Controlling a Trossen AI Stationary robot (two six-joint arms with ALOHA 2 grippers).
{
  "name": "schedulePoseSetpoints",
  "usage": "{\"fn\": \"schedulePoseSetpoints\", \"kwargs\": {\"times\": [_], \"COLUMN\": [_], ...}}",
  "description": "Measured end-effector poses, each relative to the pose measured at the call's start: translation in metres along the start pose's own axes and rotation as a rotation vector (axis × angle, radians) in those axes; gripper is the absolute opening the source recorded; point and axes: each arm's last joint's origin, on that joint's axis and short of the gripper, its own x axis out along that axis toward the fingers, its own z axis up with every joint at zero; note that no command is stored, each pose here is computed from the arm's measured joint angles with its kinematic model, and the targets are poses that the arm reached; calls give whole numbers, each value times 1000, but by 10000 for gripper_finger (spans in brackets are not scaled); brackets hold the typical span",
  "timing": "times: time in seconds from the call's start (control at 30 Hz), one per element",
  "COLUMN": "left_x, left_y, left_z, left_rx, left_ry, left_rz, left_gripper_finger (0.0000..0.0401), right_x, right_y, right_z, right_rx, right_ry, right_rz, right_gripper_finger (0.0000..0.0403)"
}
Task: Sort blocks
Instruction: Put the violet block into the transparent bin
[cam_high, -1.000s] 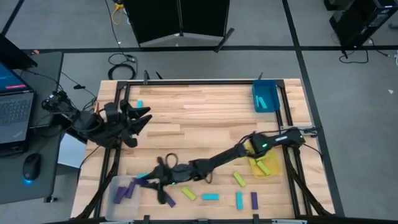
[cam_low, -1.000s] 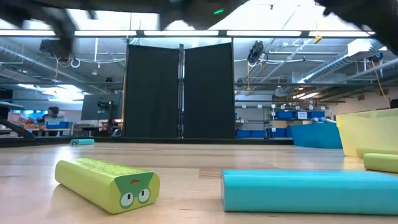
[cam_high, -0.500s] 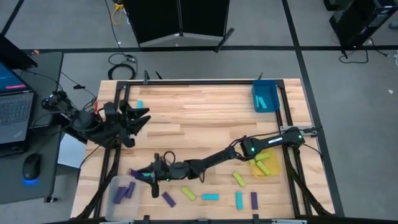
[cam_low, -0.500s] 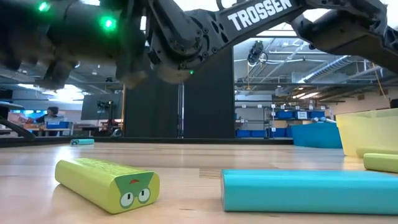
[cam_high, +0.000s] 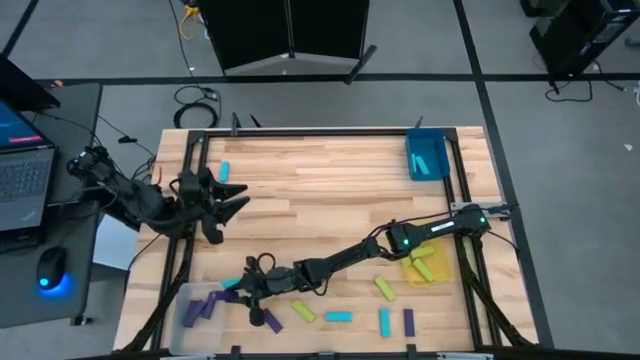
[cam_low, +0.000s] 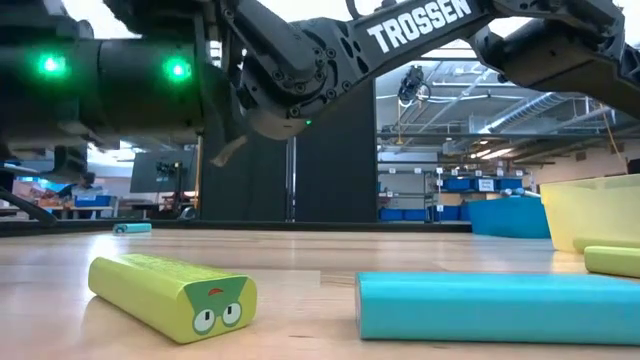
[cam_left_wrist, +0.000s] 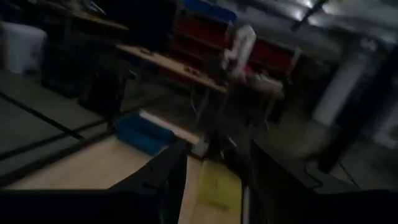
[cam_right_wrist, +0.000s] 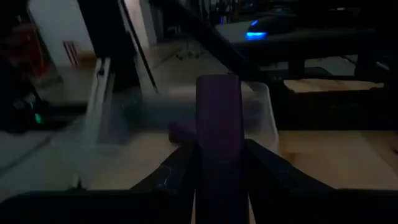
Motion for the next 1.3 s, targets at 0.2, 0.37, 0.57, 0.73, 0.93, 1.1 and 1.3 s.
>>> {"fn": "schedulePoseSetpoints", "kwargs": {"times": [0.2, 0.37, 0.57, 0.73, 0.93, 1.1, 1.3], "left_x": [-2, -12, -23, -30, -33, -33, -32], "left_y": [6, 5, -7, -15, -20, -20, -18], "left_z": [-23, -22, -7, -5, -2, -1, -2], "left_rx": [-27, -90, -106, -80, -107, -114, -93], "left_ry": [181, 261, 265, 291, 275, 261, 250], "left_rz": [23, 20, -72, -187, -227, -212, -174], "left_gripper_finger": [174, 157, 144, 142, 142, 142, 143], "right_x": [-6, -25, -53, -79, -97, -101, -101], "right_y": [14, 46, 57, 54, 57, 64, 70], "right_z": [21, 70, 123, 165, 197, 205, 206], "right_rx": [-146, -375, -595, -677, -739, -787, -810], "right_ry": [84, 139, 241, 314, 321, 318, 310], "right_rz": [-71, -272, -586, -757, -839, -840, -850], "right_gripper_finger": [116, 116, 116, 116, 116, 116, 116]}}
